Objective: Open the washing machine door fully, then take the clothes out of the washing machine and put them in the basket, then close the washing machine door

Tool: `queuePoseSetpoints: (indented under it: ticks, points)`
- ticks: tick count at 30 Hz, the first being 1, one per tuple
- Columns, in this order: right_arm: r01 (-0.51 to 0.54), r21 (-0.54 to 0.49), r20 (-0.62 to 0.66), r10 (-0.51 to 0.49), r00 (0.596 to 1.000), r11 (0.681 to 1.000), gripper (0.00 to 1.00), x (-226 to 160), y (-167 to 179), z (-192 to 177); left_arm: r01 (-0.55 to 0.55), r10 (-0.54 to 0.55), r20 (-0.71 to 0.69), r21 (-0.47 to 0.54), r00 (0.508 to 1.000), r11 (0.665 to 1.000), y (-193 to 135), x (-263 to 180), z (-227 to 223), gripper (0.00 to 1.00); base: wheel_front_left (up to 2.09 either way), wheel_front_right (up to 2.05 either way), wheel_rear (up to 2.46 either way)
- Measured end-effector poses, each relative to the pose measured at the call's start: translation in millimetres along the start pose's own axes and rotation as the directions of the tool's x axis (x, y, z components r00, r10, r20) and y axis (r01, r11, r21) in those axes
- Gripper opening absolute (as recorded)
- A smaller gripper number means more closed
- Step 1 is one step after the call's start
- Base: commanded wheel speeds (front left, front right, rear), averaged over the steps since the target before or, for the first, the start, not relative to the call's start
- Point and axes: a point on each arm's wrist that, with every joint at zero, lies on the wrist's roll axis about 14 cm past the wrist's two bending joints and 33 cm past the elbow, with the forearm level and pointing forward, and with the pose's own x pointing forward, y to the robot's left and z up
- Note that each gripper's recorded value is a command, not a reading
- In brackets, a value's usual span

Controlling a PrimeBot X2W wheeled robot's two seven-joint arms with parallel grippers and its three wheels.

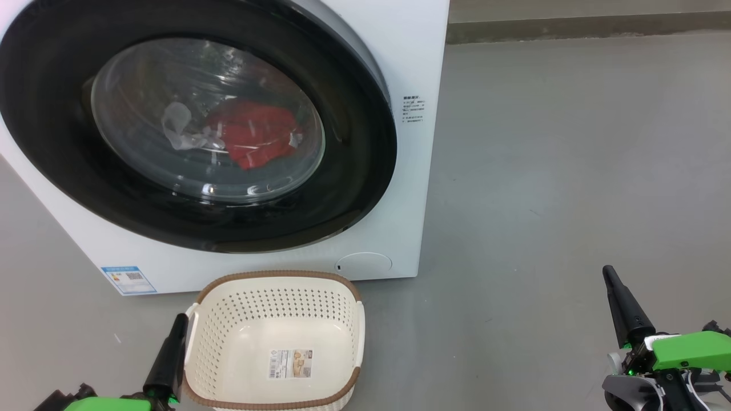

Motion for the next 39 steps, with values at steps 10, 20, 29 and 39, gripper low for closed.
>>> queuePoseSetpoints:
  ticks: [10,20,29,39]
  points:
    - [0.0,0.0,0.0,0.0,1.0,1.0,0.0,0.0,0.0,0.0,0.0,0.0,0.0,0.0,1.0,1.0,0.0,0.0,0.0,0.0,0.0,0.0,0.0]
    - [0.0,0.0,0.0,0.0,1.0,1.0,0.0,0.0,0.0,0.0,0.0,0.0,0.0,0.0,1.0,1.0,0.0,0.0,0.0,0.0,0.0,0.0,0.0]
    - [0.0,0.0,0.0,0.0,1.0,1.0,0.0,0.0,0.0,0.0,0.0,0.0,0.0,0.0,1.0,1.0,0.0,0.0,0.0,0.0,0.0,0.0,0.0]
    - [0.0,0.001,0.0,0.0,1.0,1.0,0.0,0.0,0.0,-0.2,0.0,0.0,0.0,0.0,1.0,1.0,0.0,0.0,0.0,0.0,0.0,0.0,0.0]
